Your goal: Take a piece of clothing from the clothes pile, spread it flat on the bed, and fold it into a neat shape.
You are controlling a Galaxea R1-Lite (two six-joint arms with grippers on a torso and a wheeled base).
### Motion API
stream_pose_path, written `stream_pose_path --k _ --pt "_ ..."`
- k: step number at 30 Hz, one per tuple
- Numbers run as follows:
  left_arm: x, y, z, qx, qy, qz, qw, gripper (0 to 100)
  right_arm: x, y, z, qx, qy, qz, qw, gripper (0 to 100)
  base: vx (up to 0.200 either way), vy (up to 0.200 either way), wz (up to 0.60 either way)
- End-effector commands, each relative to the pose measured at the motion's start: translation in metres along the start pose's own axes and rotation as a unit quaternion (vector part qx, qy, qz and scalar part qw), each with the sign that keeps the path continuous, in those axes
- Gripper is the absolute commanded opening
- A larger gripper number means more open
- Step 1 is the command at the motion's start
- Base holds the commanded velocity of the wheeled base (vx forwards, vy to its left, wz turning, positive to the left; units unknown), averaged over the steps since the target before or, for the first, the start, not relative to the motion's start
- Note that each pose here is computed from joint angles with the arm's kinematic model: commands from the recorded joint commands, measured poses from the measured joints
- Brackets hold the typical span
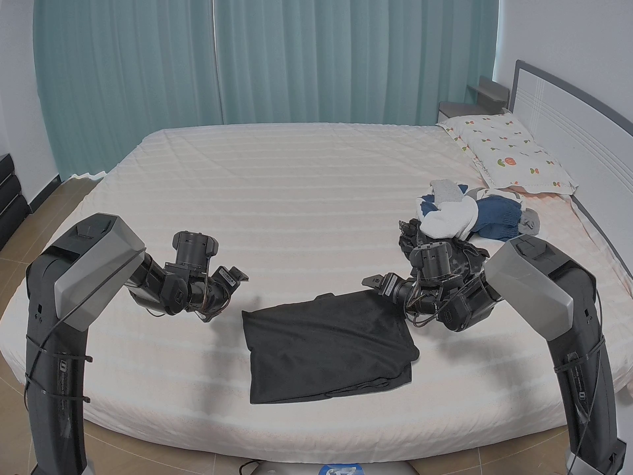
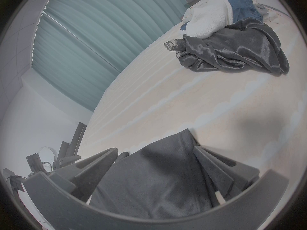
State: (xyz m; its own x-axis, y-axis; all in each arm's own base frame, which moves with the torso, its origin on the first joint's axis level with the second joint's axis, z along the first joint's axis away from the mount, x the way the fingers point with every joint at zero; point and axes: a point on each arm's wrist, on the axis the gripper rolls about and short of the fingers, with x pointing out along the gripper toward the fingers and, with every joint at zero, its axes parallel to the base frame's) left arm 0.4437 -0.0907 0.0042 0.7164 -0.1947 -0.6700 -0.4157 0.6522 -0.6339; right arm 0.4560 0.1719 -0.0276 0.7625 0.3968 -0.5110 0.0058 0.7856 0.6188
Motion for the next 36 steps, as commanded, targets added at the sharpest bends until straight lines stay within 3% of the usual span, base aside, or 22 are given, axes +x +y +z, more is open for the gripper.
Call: stream_pose_path --k 1,12,13,36 --pt "0.000 -0.001 0.000 0.001 -0.001 -0.002 1.0000 100 0.008 -0.013 -0.001 0.005 -0.001 -0.011 0.9999 100 0.000 0.000 0.00" --pt "0.001 -0.001 0.000 0.002 -0.002 -0.001 1.0000 100 0.008 -0.018 0.005 0.009 -0.010 -0.011 0.9999 100 0.000 0.000 0.00" --pt "0.001 -0.001 0.000 0.002 -0.002 -0.001 1.0000 100 0.008 -0.018 0.004 0.008 -0.009 -0.011 0.9999 0 0.000 0.000 0.00" --pt "0.003 0.000 -0.003 0.005 0.002 0.002 1.0000 100 0.017 -0.032 0.016 0.020 -0.049 -0.013 0.9985 0 0.000 0.000 0.00"
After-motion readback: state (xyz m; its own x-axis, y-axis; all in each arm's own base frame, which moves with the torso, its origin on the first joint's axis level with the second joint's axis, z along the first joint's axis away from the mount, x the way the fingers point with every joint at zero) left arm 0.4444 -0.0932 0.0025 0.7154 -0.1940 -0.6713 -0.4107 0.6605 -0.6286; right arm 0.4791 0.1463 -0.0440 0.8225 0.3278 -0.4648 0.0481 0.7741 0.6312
